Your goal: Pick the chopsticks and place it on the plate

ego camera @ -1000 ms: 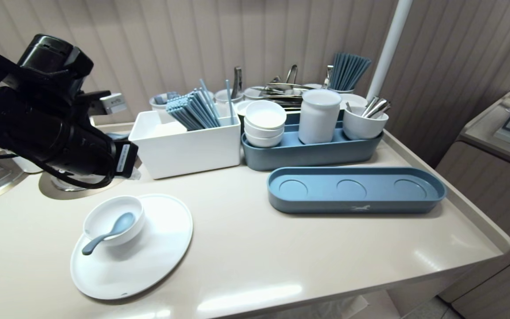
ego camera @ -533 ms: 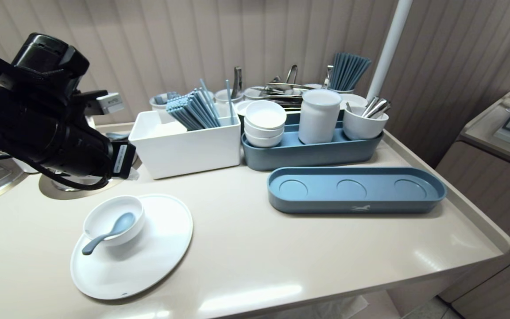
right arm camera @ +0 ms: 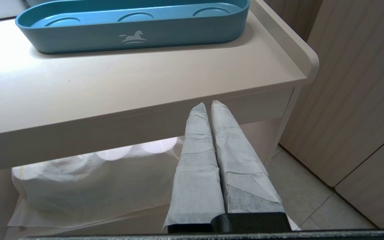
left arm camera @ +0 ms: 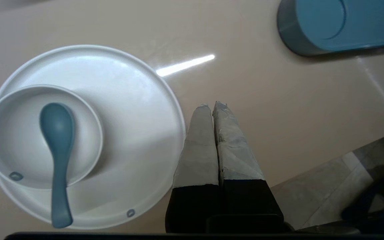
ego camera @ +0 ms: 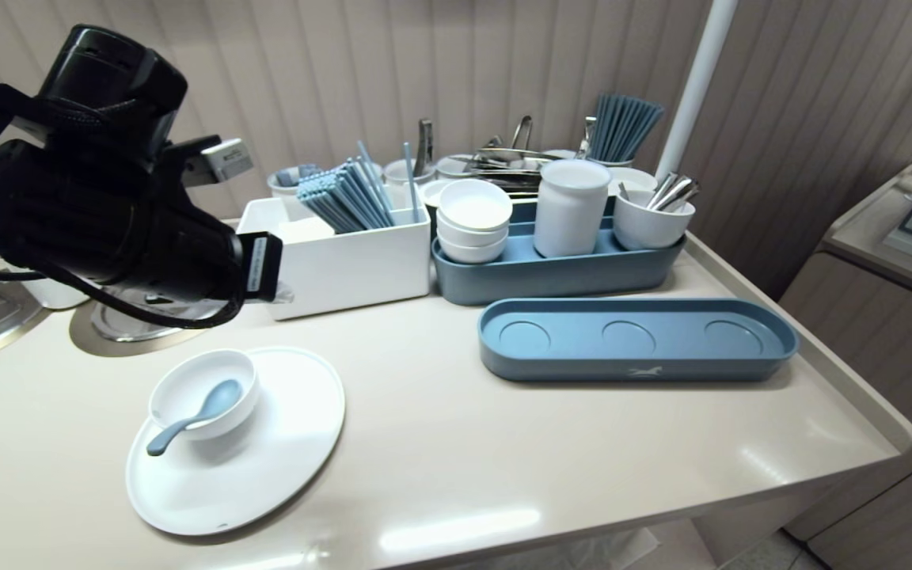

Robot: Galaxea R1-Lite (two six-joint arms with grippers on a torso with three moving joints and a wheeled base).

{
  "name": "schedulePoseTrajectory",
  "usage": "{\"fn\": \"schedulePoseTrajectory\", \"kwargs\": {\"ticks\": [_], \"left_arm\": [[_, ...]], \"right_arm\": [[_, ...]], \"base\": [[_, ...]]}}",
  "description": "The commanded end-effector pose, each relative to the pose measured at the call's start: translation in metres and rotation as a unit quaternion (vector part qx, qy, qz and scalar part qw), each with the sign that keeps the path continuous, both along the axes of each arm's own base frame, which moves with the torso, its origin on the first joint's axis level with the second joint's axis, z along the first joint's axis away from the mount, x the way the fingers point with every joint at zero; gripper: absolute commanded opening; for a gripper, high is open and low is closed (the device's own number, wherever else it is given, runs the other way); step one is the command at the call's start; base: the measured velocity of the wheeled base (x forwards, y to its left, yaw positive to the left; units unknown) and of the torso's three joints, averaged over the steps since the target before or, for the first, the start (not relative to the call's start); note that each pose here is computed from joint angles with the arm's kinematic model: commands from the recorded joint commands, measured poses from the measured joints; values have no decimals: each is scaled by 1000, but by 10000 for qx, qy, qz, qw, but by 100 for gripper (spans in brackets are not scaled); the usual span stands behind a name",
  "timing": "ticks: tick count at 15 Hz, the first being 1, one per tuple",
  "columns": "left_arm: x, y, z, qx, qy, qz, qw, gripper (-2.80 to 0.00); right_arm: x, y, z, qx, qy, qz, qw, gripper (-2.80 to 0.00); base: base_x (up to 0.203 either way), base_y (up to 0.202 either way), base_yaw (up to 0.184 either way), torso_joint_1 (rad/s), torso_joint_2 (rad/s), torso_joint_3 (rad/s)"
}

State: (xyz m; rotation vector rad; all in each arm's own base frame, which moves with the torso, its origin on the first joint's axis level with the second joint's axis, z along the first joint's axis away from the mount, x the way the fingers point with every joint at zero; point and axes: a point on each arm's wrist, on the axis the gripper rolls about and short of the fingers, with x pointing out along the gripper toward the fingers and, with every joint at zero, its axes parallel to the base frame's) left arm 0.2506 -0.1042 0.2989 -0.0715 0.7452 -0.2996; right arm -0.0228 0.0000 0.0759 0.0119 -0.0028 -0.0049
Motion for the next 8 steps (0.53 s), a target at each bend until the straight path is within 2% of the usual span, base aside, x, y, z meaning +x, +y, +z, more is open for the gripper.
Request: {"fn": "schedulePoseTrajectory", "kwargs": {"ticks": [1,3,4,6,8], "left_arm": [[-5,-21,0,-157,-52,-267,9995,-280],[6,-44,10,-390,-380,-343,9979,-280],[14,-55,13,-403,-536,-248,9974,-280],[33,-78,10,-254,-777,-11,9966,-280],[48,-100,9,-309,-1149,114,9928,-280]], "right_arm": [[0,0,0,2,0,1,10000,-280],[0,0,0,2,6,1,10000,-280],[0,0,0,2,-6,1,10000,-280],[0,0,0,2,3,1,10000,-280],[0,0,0,2,-2,1,10000,-280]], "base": [[0,0,0,0,0,0],[0,0,0,0,0,0],[0,0,0,0,0,0],[0,0,0,0,0,0],[0,0,0,0,0,0]]}}
